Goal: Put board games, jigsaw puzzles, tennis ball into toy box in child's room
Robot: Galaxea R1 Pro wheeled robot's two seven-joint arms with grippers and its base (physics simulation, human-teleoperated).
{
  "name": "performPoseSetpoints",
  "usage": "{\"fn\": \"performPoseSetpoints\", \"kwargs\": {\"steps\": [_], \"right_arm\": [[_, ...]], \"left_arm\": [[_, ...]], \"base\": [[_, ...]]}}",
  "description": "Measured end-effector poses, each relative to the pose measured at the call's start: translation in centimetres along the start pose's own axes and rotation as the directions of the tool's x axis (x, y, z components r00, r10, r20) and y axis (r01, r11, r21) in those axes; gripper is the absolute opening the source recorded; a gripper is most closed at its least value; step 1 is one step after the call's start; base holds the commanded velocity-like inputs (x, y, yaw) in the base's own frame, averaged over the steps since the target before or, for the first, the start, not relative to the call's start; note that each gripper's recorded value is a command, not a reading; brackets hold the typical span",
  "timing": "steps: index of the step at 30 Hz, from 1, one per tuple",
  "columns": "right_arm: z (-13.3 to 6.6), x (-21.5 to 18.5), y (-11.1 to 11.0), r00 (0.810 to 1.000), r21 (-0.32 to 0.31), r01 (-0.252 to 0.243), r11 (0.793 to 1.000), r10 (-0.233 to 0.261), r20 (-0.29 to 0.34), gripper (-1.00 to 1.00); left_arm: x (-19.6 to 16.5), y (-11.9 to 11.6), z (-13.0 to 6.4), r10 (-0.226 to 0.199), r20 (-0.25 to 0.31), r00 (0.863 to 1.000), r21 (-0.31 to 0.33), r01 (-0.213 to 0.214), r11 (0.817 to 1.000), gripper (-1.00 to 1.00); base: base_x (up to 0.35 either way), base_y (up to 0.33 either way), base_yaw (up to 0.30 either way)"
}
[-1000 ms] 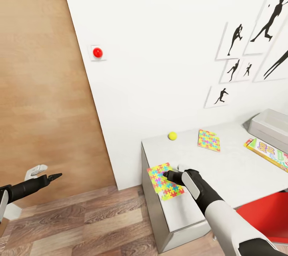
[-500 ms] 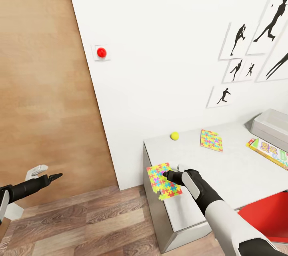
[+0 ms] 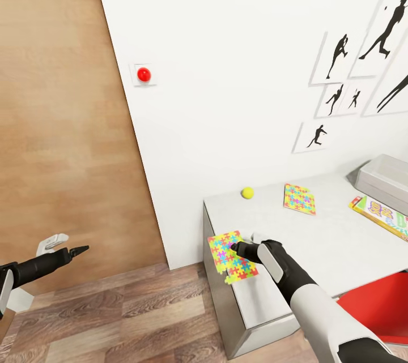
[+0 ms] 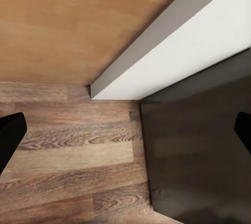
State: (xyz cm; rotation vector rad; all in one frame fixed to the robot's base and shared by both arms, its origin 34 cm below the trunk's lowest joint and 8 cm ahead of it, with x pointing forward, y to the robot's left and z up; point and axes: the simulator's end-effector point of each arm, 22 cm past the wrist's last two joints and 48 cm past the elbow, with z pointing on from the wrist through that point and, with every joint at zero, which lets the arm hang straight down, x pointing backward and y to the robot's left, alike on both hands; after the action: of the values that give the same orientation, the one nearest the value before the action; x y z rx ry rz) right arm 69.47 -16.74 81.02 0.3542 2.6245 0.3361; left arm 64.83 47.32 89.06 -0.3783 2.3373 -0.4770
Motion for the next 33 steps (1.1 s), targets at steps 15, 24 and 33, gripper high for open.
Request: {"fn": "performPoseSetpoints", "kwargs": {"steps": [15,24,33], "right_arm": [[-0.1,-0.3,-0.5,1.0,-0.008,-0.03,1.0,0.03,0.005,1.0],[-2.7,-4.3,2.1,0.995,-0.068,0.012,0.998,-0.005,0.1,1.0],[-6.2,-5.5,2.9,0.987,-0.119,0.057,0.991,-0.038,0.154,1.0]], "left_arm": [[0.0,0.0,0.0,0.001,0.001,1.0,0.0,-0.001,1.0,1.0],[0.1,-0.1,0.2,-0.001,-0.001,1.0,0.0,0.001,1.0,1.0],[0.3,-0.3,0.3,-0.003,-0.003,1.0,0.004,0.003,1.0,1.0]], "base": [[0.0,0.0,0.0],[0.0,0.0,0.0],[0.0,0.0,0.0]]}}
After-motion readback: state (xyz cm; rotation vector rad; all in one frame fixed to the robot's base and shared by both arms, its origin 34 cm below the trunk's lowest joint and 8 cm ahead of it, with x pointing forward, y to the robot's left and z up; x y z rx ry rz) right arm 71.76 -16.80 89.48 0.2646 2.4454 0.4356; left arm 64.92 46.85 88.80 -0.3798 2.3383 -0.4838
